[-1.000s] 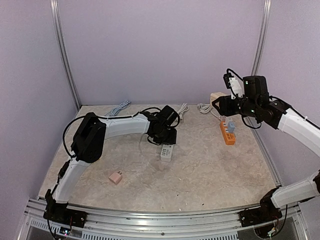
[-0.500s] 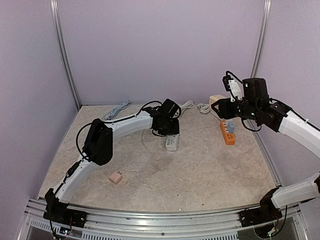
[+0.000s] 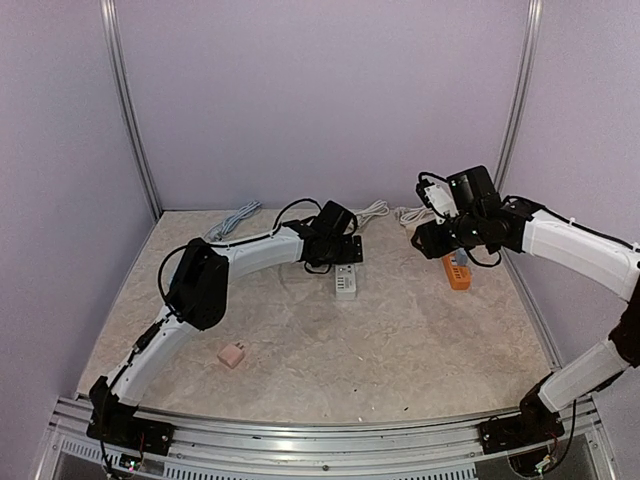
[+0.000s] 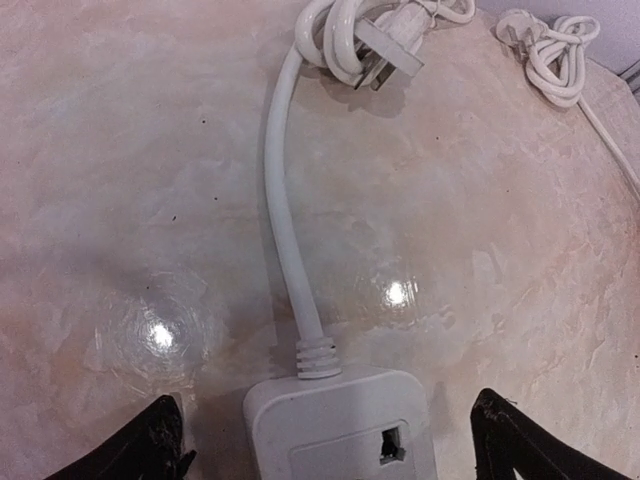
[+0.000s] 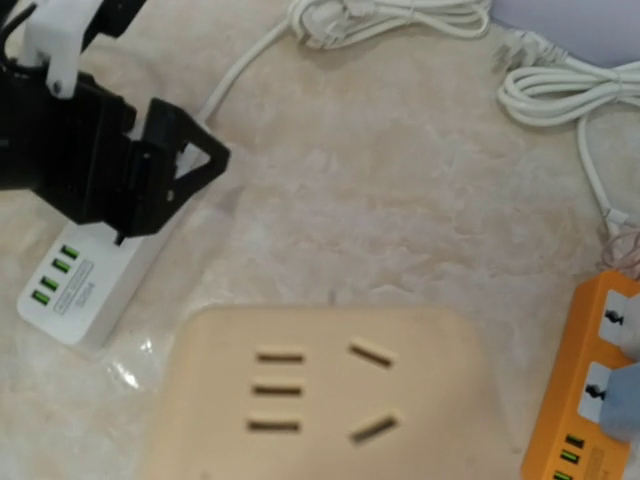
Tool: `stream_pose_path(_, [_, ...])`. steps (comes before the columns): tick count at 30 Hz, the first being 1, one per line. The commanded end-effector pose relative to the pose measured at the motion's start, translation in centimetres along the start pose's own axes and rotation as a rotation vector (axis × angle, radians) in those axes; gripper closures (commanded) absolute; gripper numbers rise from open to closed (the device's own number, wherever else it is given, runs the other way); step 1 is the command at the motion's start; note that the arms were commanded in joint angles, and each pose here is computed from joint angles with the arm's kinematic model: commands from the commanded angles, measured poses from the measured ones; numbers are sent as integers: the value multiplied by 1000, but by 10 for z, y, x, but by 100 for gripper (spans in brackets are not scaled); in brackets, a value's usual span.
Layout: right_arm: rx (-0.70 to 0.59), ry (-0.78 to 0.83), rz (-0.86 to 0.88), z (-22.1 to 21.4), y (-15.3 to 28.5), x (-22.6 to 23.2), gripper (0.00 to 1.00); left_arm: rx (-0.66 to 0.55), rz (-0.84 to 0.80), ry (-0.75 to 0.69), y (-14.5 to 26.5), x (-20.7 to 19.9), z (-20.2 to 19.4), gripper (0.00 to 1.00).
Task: Insert the plug
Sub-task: Adjust the socket at the center of the board.
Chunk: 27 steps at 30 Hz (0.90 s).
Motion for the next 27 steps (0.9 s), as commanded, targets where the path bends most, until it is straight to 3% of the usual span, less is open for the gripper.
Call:
stream_pose_path(1, [-57, 26, 29, 17, 10, 3, 100, -38, -17, -17, 9, -2, -2, 1])
stream_pose_path(5, [-32, 73, 43, 15, 4, 5, 100, -63, -65, -61, 47, -12, 8, 1])
stream_pose_path(14, [29, 249, 150, 20, -25, 13, 100, 22, -125, -228, 117, 25, -37, 1])
stream_pose_path(19, [32, 381, 236, 32, -55, 18, 100, 33, -151, -294, 129, 24, -55, 1])
stream_pose_path(27, [113, 618, 430, 52, -97, 31, 100, 47, -91, -97, 143, 60, -70, 1])
Point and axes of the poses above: each gripper's point midway between its finger pads, its own y axis back along the fingers, its own x axis along the line the jaws close on, z = x × y, the point moved 7 cm from there along y, back along the fingers, and after that the axes turned 9 degrees about y, right-handed, at the moved point
